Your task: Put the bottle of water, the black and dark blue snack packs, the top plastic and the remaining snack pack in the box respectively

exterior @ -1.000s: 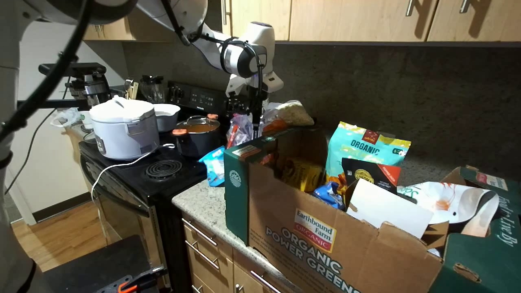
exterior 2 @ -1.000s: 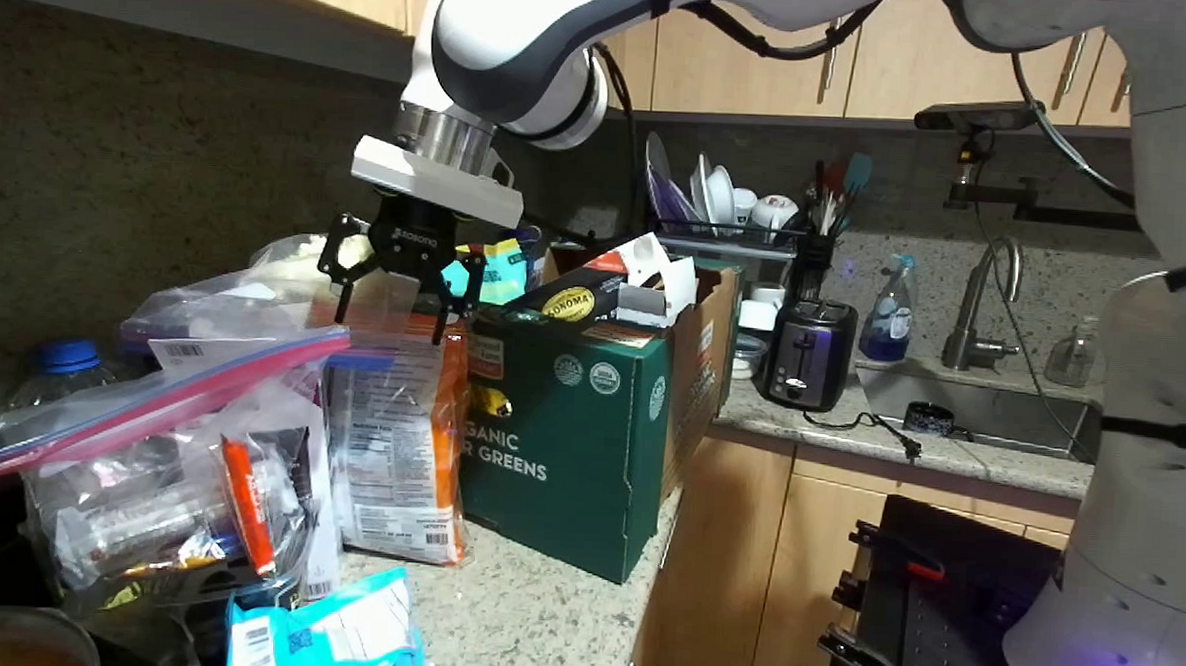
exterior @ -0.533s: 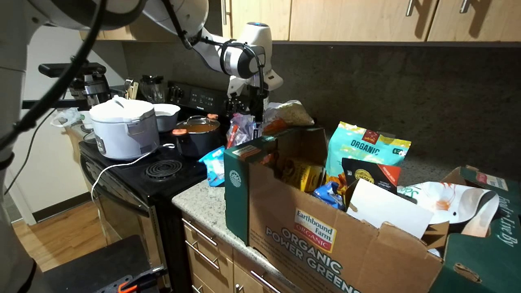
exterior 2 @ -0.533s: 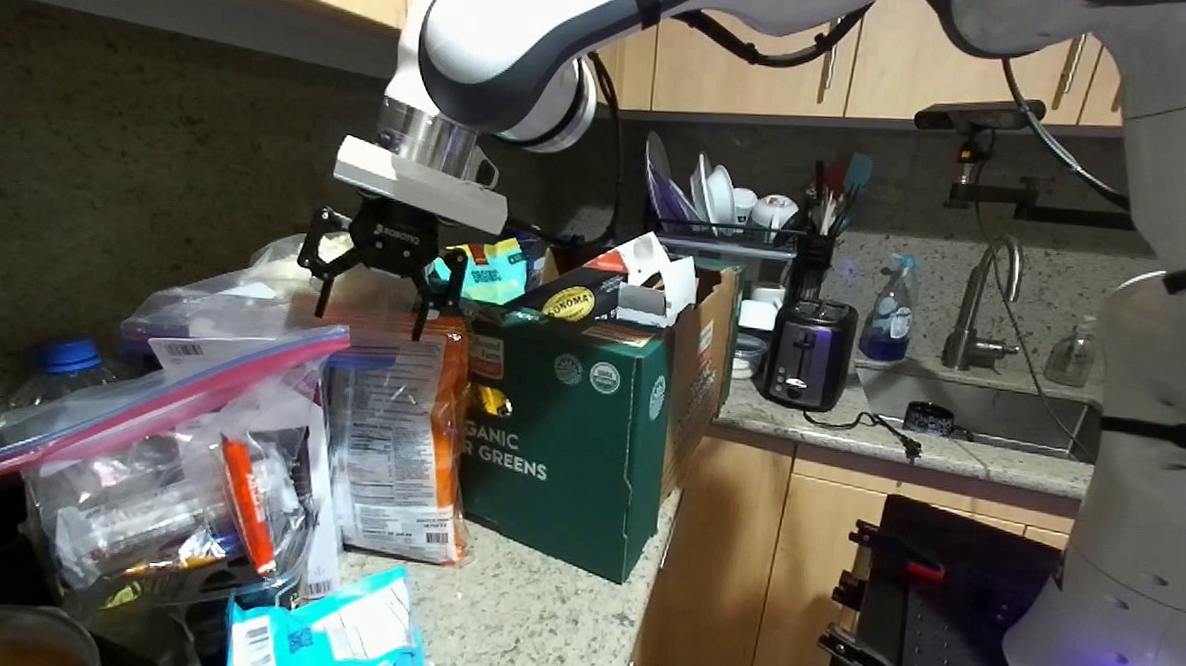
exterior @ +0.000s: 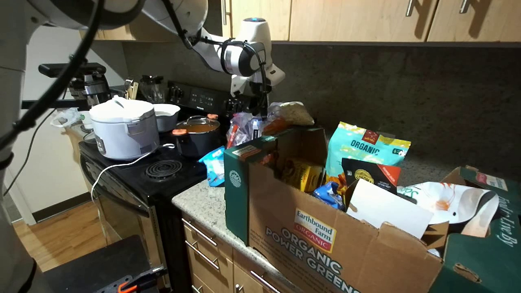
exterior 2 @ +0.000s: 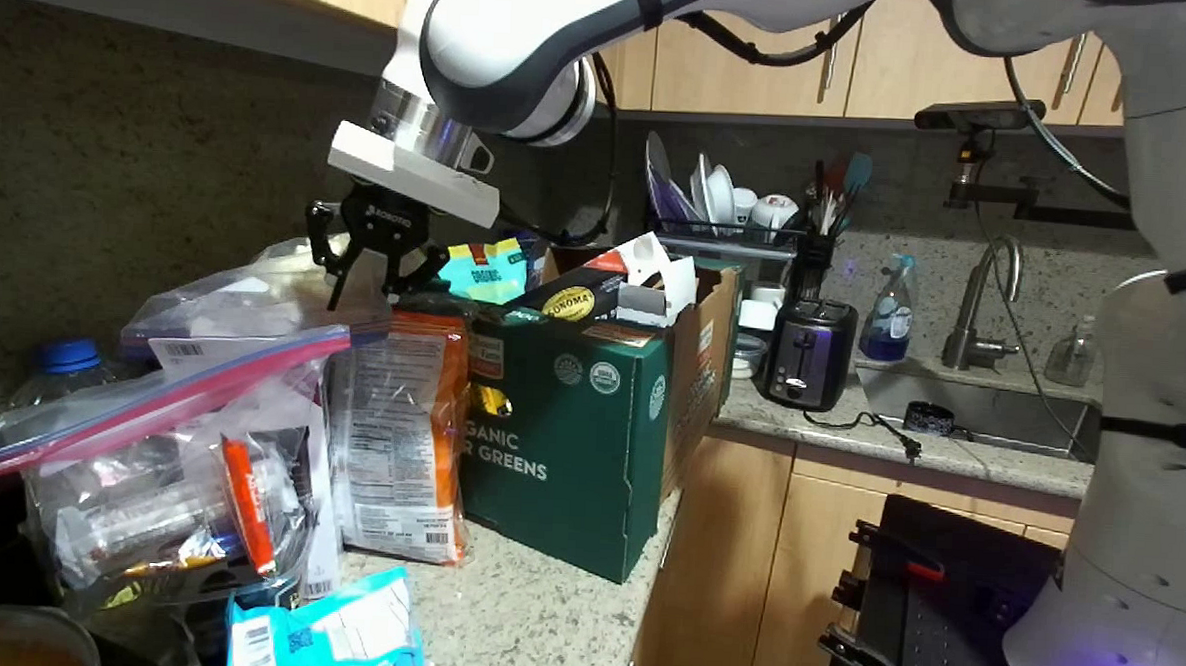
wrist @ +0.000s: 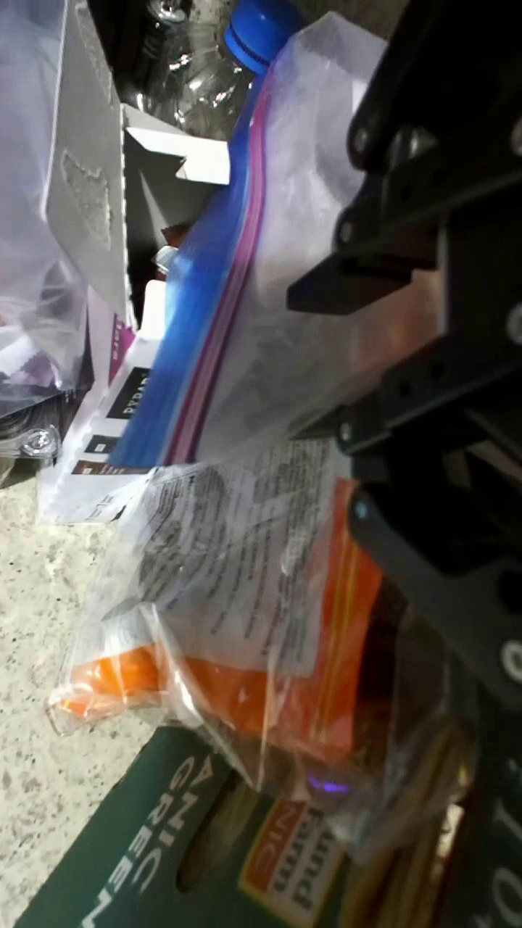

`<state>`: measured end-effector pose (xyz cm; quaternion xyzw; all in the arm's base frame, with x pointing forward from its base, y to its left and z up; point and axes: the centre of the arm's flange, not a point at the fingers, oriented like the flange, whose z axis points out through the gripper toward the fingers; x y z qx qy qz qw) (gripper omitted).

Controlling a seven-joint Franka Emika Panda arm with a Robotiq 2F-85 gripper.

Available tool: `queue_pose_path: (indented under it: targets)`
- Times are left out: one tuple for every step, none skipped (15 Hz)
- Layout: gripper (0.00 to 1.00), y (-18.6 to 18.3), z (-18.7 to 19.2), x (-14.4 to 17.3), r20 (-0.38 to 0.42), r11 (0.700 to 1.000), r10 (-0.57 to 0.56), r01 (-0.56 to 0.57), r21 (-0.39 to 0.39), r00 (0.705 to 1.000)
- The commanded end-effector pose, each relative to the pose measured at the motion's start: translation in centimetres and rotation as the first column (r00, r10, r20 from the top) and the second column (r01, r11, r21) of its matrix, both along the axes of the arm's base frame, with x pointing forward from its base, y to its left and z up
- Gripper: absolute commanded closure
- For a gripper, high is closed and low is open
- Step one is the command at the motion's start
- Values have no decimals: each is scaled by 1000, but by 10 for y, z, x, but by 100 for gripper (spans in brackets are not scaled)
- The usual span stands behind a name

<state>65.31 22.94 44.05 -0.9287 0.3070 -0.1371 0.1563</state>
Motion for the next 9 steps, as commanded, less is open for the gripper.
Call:
queue_pose_path:
  targets:
    - [91,-1,19,-6,55,1000,-30,30,-8,998]
    - [98,-3,24,-7,69,999,-35,36,-8,997]
    - [100,-5,30,-7,83,999,-47,47,-5,995]
    - [100,-8,36,-9,102,998,-58,58,-6,993]
    - [100,-12,45,-11,125,997,-74,75,-2,989]
    - [100,-18,54,-12,151,995,-100,100,2,983]
    - [100,-25,64,-13,183,992,-126,126,8,975]
    - [100,-30,74,-14,209,989,-150,150,14,966]
    - [100,-37,82,-15,239,983,-179,180,17,954]
